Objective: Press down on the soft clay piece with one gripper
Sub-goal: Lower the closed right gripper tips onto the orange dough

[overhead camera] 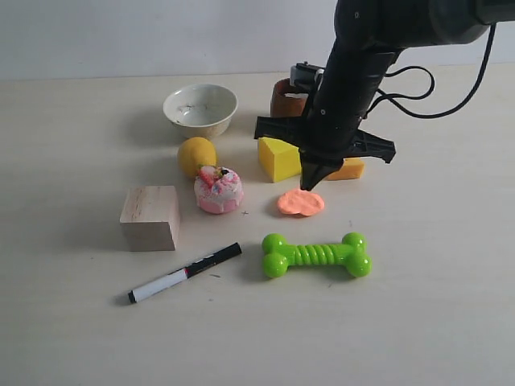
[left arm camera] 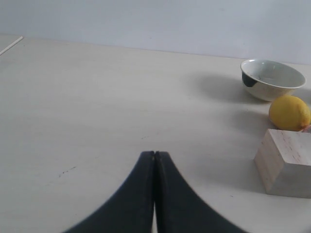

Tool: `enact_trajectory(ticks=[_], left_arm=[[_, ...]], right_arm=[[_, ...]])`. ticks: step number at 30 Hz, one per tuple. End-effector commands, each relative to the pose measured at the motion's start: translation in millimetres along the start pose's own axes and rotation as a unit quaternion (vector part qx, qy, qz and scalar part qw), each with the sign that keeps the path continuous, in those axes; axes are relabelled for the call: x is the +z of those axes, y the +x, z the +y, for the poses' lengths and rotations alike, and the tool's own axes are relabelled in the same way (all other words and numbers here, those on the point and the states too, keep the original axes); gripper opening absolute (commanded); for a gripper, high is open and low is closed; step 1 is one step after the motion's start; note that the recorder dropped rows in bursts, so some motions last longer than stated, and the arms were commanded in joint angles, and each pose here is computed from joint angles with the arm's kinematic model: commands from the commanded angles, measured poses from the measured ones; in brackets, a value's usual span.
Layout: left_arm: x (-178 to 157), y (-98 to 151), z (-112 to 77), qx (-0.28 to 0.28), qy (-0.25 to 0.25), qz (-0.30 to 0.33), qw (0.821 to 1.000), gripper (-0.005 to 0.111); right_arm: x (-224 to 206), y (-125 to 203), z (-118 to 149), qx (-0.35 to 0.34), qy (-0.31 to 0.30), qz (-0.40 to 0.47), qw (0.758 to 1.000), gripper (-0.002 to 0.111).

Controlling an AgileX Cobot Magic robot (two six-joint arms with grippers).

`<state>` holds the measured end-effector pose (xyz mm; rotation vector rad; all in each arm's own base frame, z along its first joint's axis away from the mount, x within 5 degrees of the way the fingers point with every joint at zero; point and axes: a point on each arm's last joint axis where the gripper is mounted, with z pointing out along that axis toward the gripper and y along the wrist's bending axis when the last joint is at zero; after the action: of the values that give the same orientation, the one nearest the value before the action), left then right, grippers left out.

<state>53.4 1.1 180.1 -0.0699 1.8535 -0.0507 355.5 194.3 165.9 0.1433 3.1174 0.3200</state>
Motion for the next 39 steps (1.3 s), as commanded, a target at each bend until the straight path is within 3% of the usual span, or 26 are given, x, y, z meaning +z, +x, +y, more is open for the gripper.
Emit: enact_trajectory(ticks=[1, 39], left_arm=[[-0.4, -0.8, -0.7, -0.004, 0.005, -0.007, 1.0, 0.0], [-0.4, -0.8, -0.7, -0.004, 0.005, -0.007, 1.0, 0.0]], right_arm=[[10.5, -3.1, 0.9, 0.001, 0.003, 0.0, 1.0, 0.0], [54.1, -12.9, -3.5, 0.01, 0.009, -0.003, 1.0, 0.0]])
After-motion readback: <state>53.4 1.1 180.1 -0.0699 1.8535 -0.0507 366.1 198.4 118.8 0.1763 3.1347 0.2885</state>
